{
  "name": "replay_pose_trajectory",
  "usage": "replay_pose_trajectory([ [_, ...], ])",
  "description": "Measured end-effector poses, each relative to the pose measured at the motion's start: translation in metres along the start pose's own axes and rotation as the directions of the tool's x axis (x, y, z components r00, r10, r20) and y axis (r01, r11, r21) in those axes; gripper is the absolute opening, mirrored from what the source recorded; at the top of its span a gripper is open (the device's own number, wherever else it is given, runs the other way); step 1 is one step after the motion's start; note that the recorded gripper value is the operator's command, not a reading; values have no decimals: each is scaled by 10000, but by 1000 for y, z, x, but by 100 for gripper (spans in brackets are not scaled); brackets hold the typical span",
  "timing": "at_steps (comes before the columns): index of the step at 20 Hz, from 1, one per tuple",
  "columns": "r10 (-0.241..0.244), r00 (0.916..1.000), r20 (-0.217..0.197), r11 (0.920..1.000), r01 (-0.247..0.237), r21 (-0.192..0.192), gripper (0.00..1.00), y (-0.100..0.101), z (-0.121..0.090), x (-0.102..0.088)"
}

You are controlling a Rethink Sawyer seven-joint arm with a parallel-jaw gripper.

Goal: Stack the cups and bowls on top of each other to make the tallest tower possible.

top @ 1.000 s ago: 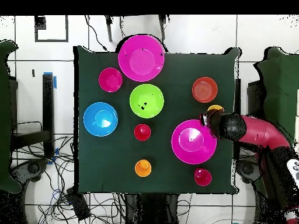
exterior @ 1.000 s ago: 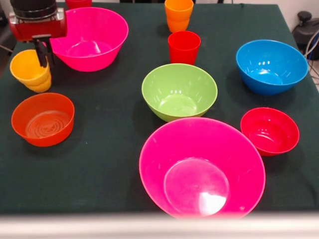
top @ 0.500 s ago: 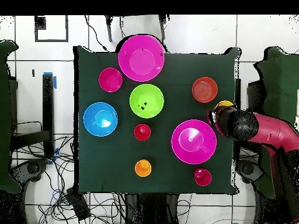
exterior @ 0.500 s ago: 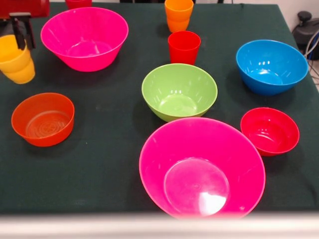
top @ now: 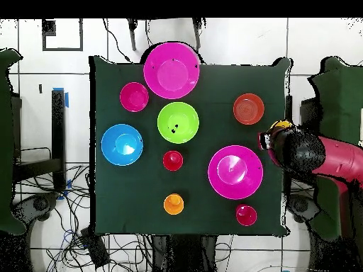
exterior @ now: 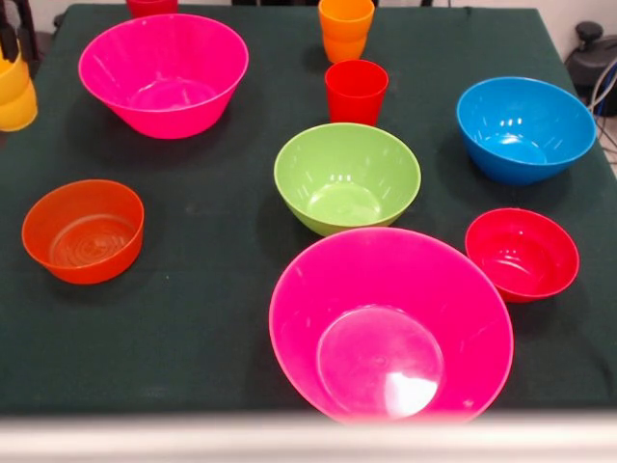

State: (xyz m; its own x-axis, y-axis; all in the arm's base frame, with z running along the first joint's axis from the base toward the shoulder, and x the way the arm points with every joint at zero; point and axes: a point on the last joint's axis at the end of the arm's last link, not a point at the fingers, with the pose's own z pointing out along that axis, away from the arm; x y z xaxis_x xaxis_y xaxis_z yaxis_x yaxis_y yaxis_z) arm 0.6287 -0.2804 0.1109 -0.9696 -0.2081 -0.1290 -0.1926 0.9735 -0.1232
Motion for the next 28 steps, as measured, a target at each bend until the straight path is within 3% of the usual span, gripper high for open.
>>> replay_pose_trajectory([
  [8,-520,9986,33,9986,519,109,0,25,-18,-12],
  [17,-1587,9871,186,9873,1586,66,0,88,-30,-39],
  [28,-1945,9796,510,9808,1949,-16,0,124,-37,-62],
])
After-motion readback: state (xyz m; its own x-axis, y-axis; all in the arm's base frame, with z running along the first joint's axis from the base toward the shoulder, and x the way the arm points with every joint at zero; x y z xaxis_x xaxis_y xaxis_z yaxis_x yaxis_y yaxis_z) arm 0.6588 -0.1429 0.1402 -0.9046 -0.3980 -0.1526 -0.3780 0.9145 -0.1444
